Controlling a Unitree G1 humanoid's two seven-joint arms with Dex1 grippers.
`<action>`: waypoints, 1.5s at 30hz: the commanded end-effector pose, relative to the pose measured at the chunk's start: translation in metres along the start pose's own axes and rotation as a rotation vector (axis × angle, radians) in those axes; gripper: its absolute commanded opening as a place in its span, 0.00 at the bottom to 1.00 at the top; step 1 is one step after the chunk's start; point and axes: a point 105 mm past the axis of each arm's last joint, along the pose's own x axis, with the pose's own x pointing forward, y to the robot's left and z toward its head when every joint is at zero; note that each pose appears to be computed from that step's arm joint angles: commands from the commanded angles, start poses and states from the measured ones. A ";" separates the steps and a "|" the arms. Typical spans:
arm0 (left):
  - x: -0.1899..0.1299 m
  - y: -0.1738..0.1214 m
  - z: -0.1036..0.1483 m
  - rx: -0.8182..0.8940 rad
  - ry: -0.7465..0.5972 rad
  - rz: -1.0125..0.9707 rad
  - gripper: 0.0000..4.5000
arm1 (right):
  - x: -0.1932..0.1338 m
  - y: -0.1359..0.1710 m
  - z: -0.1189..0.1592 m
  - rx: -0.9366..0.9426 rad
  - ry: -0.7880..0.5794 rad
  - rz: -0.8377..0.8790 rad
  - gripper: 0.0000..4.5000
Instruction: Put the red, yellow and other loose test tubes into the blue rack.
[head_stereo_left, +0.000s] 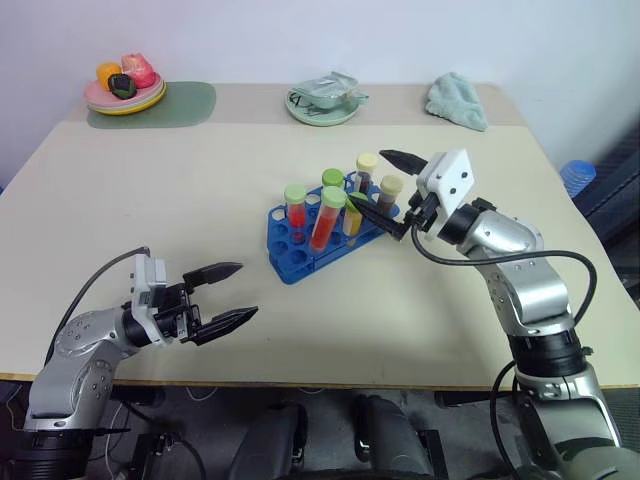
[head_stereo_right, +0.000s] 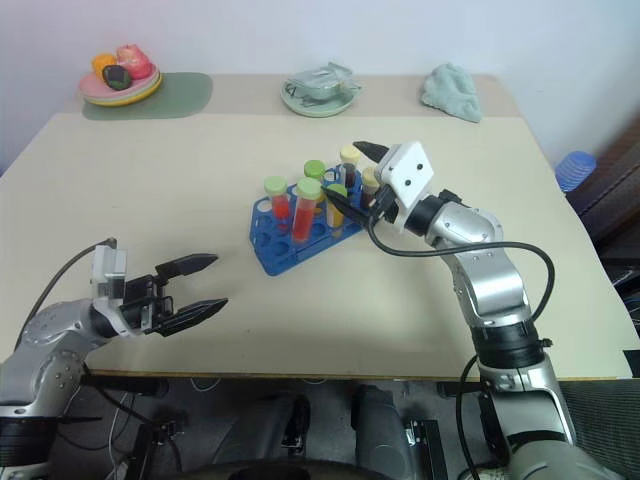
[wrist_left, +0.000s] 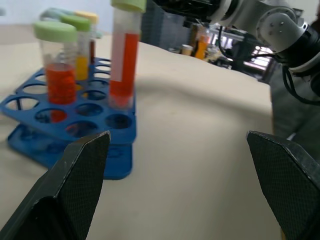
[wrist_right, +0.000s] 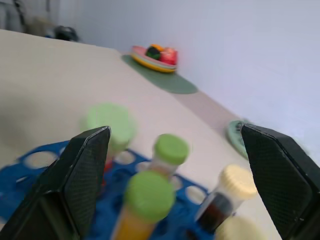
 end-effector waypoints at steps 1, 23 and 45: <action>0.003 -0.008 0.011 0.029 -0.039 -0.015 0.99 | 0.004 -0.022 0.012 -0.071 -0.047 -0.101 0.95; 0.007 0.000 0.008 0.032 -0.071 0.014 0.99 | 0.011 0.013 0.016 -0.056 -0.064 0.066 0.95; 0.006 -0.001 0.010 0.045 -0.077 0.039 0.99 | 0.026 0.019 0.025 -0.032 -0.133 0.085 0.95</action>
